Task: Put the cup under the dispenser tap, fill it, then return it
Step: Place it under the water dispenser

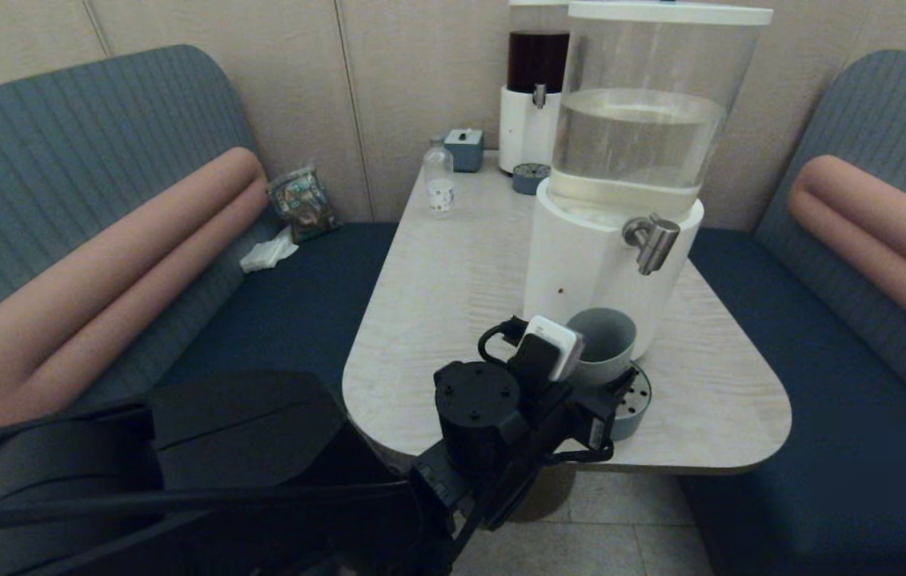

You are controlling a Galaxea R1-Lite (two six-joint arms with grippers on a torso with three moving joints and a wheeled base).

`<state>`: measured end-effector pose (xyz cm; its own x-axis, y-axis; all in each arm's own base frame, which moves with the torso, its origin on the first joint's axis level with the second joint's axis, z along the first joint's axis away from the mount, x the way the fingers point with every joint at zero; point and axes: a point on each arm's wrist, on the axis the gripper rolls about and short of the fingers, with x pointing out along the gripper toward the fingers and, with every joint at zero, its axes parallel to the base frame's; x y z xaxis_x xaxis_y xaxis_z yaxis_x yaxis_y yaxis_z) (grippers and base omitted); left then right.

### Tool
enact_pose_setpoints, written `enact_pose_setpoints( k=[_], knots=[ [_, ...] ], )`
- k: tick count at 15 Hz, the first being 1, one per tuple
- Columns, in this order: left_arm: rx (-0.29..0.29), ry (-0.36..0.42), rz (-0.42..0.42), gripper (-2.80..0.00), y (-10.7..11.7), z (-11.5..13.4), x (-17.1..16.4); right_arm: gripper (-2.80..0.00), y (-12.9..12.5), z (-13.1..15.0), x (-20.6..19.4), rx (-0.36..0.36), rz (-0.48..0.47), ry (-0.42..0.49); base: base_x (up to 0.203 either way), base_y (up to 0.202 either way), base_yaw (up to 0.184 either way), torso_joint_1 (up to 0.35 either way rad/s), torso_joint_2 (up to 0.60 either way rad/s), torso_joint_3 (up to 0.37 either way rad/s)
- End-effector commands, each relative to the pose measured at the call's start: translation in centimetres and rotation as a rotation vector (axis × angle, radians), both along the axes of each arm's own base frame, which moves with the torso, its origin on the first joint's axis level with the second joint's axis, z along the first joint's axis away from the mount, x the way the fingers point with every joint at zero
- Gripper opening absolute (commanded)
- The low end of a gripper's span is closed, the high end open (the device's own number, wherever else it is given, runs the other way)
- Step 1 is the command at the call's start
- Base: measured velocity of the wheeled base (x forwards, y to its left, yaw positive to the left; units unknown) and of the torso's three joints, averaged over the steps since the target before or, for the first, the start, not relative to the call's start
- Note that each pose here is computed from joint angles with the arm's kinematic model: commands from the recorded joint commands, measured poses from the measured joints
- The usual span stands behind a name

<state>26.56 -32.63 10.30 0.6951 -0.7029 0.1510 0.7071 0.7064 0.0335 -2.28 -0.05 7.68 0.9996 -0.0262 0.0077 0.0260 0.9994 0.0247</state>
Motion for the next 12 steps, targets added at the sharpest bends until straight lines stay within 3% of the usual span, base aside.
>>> enact_pose_setpoints(
  k=[1, 12],
  knots=[
    [-0.006, -0.004, 0.004, -2.80, -0.7, -0.3, 0.3, -2.80, 0.0, 0.0, 0.0, 0.000, 0.000, 0.000, 0.000, 0.000, 0.000, 0.000, 0.00, 0.000],
    [0.046, -0.027, 0.015, -2.80, -3.4, -1.9, 2.3, -2.80, 0.0, 0.0, 0.0, 0.000, 0.000, 0.002, 0.000, 0.000, 0.000, 0.000, 0.00, 0.000]
  ],
)
